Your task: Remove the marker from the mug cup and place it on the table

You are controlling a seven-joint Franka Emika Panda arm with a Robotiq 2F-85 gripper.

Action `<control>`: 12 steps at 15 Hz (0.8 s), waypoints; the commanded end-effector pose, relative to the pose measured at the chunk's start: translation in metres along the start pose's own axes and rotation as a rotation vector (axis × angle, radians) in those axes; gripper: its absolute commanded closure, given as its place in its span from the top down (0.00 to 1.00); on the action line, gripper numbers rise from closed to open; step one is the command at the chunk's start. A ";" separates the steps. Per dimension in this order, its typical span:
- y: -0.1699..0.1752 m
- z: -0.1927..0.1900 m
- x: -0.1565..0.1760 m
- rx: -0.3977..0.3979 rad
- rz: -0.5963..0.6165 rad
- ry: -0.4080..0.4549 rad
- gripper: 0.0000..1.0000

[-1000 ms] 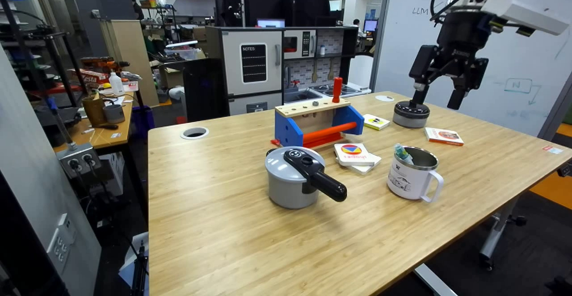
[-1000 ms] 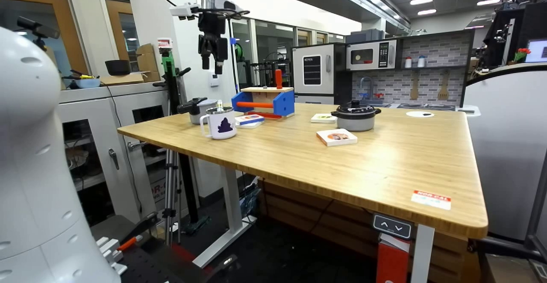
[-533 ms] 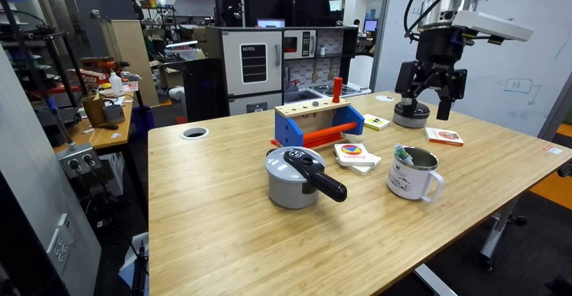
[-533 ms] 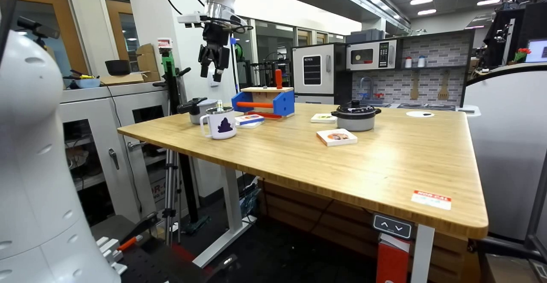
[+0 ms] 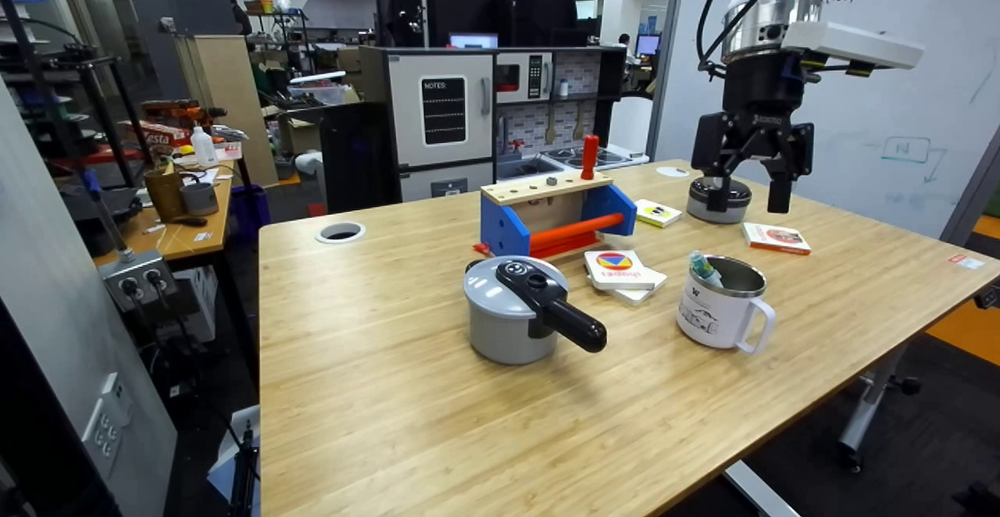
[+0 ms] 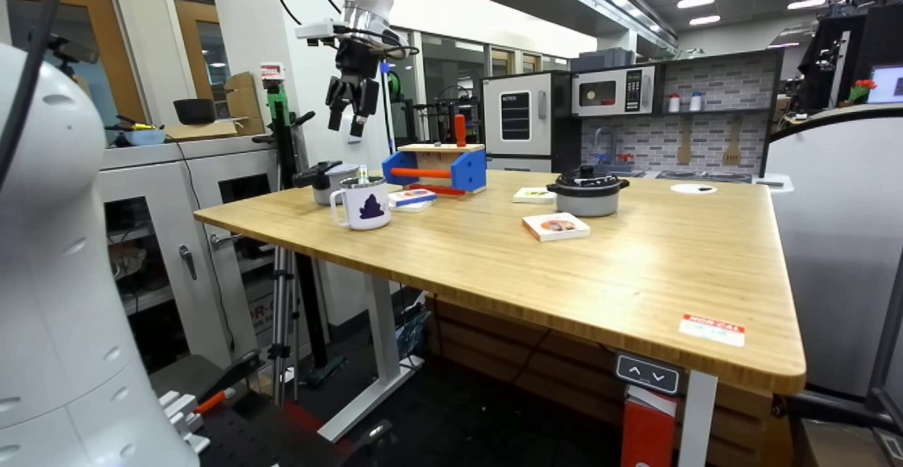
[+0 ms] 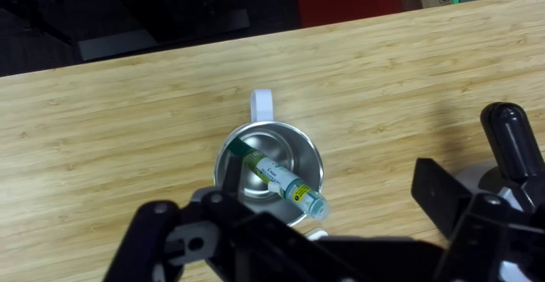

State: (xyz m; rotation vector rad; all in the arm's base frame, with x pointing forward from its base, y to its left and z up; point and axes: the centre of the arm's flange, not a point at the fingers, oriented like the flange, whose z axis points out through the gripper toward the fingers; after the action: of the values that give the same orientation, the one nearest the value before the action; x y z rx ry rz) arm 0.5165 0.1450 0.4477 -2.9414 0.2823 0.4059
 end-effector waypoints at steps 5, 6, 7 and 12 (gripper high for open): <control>0.003 0.014 0.022 -0.036 0.005 -0.036 1.00; 0.001 0.016 0.023 -0.038 0.002 -0.039 1.00; -0.001 0.019 0.024 -0.042 -0.003 -0.042 1.00; -0.009 0.027 0.025 -0.048 -0.012 -0.061 1.00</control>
State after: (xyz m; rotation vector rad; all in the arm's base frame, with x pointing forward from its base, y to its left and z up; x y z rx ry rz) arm 0.5286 0.1526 0.4159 -2.9554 0.2649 0.4882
